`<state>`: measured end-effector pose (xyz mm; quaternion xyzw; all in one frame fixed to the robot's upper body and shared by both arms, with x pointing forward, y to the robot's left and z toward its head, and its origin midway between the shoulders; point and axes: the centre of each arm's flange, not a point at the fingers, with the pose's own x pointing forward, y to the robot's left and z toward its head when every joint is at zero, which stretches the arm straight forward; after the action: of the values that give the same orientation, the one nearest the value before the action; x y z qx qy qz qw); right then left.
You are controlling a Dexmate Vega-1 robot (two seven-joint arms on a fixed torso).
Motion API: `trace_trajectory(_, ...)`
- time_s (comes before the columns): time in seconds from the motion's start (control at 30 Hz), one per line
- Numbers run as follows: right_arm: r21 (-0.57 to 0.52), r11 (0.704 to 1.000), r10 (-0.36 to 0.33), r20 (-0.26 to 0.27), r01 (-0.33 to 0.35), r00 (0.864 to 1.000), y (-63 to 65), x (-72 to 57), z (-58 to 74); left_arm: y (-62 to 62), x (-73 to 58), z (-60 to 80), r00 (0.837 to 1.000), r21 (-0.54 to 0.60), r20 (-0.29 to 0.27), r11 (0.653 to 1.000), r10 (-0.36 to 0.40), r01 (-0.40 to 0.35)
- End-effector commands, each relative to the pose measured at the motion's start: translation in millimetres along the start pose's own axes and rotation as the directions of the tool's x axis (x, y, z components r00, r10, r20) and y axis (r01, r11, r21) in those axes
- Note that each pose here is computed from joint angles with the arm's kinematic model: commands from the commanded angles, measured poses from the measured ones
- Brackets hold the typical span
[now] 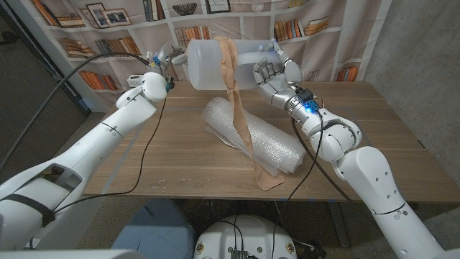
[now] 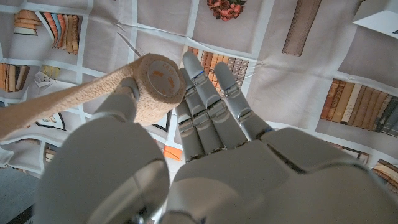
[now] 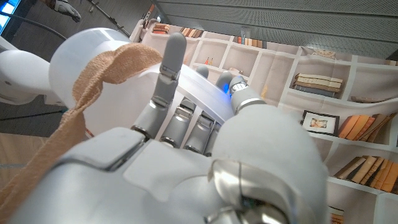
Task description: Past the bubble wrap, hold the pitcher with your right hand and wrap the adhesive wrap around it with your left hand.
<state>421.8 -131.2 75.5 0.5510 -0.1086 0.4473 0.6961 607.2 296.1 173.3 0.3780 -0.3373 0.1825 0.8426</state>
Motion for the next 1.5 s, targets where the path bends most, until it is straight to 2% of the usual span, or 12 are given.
trace_trajectory(0.03, -0.017, 1.0, 0.015, 0.025, -0.015, 1.0, 2.5, 7.6, 6.7, -19.7, -10.2, -9.8, 0.999, -0.003, -0.025, 0.999, -0.047, 0.047)
trace_trajectory(0.37, -0.034, 0.999, 0.039, 0.054, -0.037, 0.998, 8.3, 12.6, 11.0, -31.1, -13.4, -6.4, 0.998, 0.017, -0.027, 0.998, -0.063, 0.064)
trace_trajectory(0.57, -0.037, 0.998, 0.048, 0.054, -0.046, 0.997, 11.7, 14.9, 10.8, -31.9, -12.9, -4.3, 0.998, 0.011, -0.033, 0.998, -0.063, 0.063)
trace_trajectory(0.8, -0.037, 0.997, 0.064, 0.04, -0.062, 0.997, 17.6, 17.7, 9.7, -38.3, -16.8, -1.3, 0.996, 0.019, -0.026, 0.996, -0.082, 0.083)
trace_trajectory(1.23, -0.035, 0.998, 0.056, 0.063, -0.054, 0.996, 18.4, 25.9, 13.5, -65.8, -29.6, 6.7, 0.988, 0.044, 0.018, 0.987, -0.154, 0.153)
trace_trajectory(1.5, -0.028, 0.999, 0.02, 0.103, -0.017, 0.995, 10.5, 32.2, 19.5, -79.2, -43.7, 13.1, 0.982, 0.036, 0.055, 0.983, -0.181, 0.179)
